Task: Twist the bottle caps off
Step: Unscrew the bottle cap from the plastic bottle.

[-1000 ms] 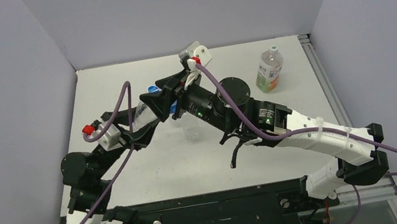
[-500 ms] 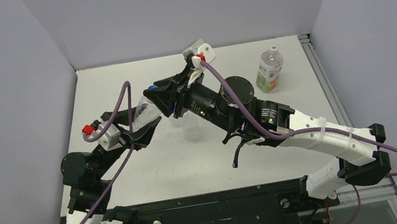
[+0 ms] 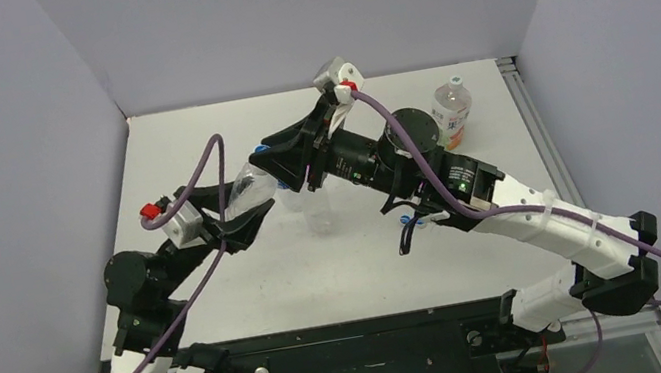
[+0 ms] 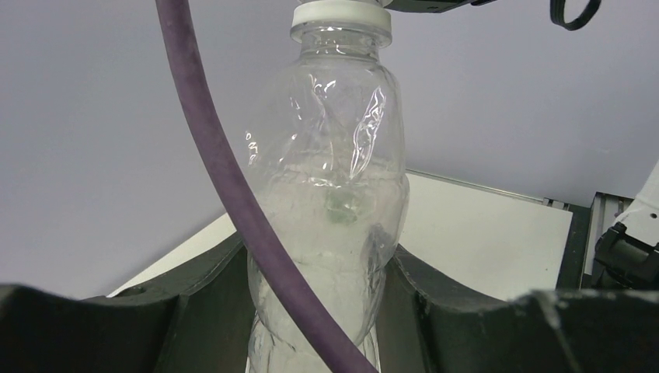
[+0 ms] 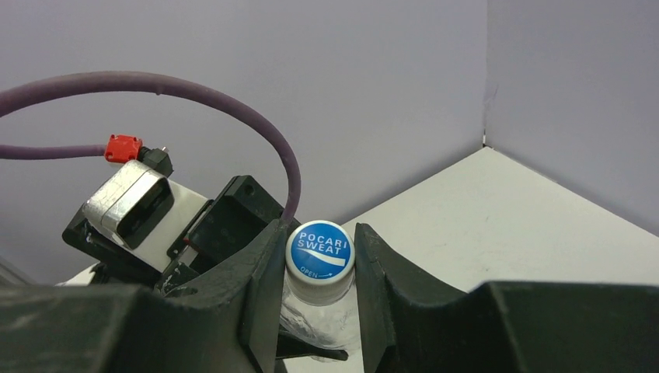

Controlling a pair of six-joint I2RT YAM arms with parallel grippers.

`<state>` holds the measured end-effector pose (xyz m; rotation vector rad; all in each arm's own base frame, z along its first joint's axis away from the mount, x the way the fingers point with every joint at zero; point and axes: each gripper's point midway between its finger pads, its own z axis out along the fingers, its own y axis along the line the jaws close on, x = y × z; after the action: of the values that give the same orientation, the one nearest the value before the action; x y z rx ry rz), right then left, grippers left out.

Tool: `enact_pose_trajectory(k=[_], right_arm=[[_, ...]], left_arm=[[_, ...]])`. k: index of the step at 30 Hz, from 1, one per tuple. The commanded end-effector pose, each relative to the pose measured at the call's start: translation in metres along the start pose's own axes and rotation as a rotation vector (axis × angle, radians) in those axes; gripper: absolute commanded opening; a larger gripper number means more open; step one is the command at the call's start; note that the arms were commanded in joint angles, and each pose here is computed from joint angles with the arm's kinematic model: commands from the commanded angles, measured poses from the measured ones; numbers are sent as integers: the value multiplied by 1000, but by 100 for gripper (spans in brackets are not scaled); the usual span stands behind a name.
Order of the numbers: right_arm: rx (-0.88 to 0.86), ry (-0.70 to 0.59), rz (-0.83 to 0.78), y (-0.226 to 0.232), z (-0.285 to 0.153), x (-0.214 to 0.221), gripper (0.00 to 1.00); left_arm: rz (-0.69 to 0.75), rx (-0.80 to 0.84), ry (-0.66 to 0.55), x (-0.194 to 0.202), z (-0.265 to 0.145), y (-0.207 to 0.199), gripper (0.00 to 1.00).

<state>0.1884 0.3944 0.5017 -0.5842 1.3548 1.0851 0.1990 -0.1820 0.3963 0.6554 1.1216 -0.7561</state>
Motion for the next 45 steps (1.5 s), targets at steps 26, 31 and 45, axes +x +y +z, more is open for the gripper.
enact_pose_trajectory(k=[26,31,45], right_arm=[[-632,-301,-197,88,-94,-75,0],[-617,-284,-206,85,-89,-69,0],[-438,-395,-267,63,-110,-119,0]], left_arm=[[-386,360,-4,-51,-6,-74,0],[-396,366,-4,-54,-5,-74,0],[-379,363,8,-47,-4,-72,0]])
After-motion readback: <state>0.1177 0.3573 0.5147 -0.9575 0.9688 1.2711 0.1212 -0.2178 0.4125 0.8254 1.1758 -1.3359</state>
